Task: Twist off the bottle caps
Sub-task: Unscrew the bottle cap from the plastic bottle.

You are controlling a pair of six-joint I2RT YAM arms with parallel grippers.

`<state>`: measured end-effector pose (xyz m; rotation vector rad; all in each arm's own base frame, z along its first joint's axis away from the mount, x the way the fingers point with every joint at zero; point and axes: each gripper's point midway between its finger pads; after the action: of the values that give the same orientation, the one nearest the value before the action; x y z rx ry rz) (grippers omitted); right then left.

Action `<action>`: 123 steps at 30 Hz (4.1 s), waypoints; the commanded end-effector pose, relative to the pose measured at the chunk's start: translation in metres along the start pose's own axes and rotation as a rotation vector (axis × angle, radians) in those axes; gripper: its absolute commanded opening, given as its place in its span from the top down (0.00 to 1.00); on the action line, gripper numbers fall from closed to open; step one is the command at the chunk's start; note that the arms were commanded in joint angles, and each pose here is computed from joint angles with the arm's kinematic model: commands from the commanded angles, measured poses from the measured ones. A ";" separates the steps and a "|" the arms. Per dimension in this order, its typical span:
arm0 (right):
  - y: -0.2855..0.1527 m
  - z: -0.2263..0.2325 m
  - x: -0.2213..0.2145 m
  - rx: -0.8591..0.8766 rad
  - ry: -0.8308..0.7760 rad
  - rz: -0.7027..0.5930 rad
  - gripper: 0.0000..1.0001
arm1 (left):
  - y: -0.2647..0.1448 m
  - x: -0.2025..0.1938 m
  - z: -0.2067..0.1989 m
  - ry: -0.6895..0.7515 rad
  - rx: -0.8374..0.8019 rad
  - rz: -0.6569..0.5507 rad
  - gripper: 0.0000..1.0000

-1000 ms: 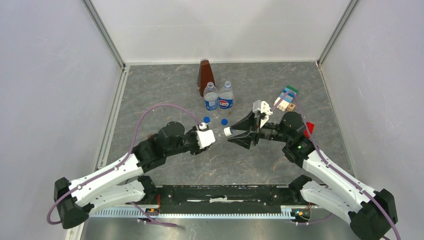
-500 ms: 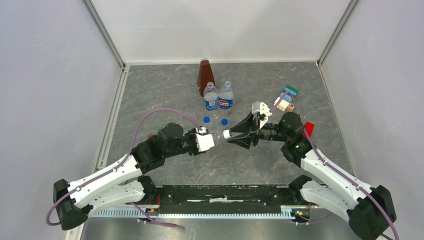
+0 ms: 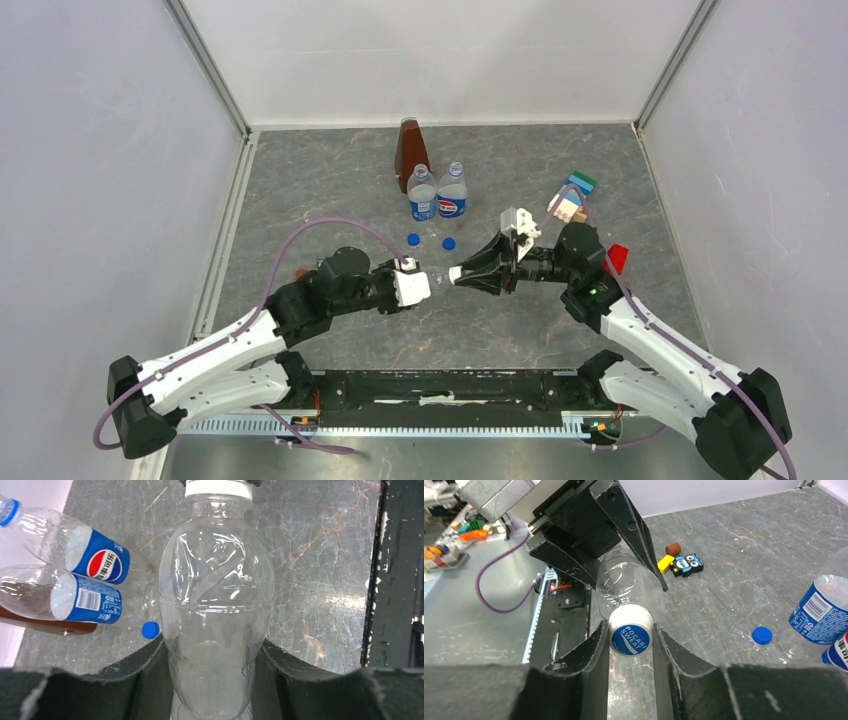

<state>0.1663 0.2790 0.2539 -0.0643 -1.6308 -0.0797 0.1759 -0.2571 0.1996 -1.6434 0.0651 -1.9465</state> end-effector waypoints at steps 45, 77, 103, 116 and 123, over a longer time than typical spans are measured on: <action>-0.004 0.018 -0.019 -0.030 -1.595 0.126 0.90 | -0.002 0.035 -0.033 -0.292 -0.487 0.024 0.98; -0.003 -0.016 0.018 -0.133 0.273 -0.103 0.35 | -0.001 0.006 0.038 0.161 0.245 -0.084 0.98; 0.009 -0.029 0.006 -0.125 0.335 -0.104 0.48 | 0.004 0.011 0.033 0.161 0.206 -0.095 0.98; 0.008 -0.003 0.017 0.064 0.093 -0.115 0.99 | 0.003 0.026 0.019 0.103 0.134 -0.185 0.98; -0.008 0.018 0.012 0.165 -0.522 -0.135 1.00 | -0.007 0.035 -0.001 -0.089 -0.111 -0.167 0.98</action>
<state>0.1751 0.2772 0.2549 -0.0049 -1.6730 -0.1271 0.1877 -0.2552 0.1975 -1.5856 -0.0177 -2.0181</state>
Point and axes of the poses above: each gripper's point midway between its finger pads, its own y axis out along the fingers, its own z axis along the line the jaws close on, x = y × z, and after that the axes turned 11 degrees about -y, right-handed
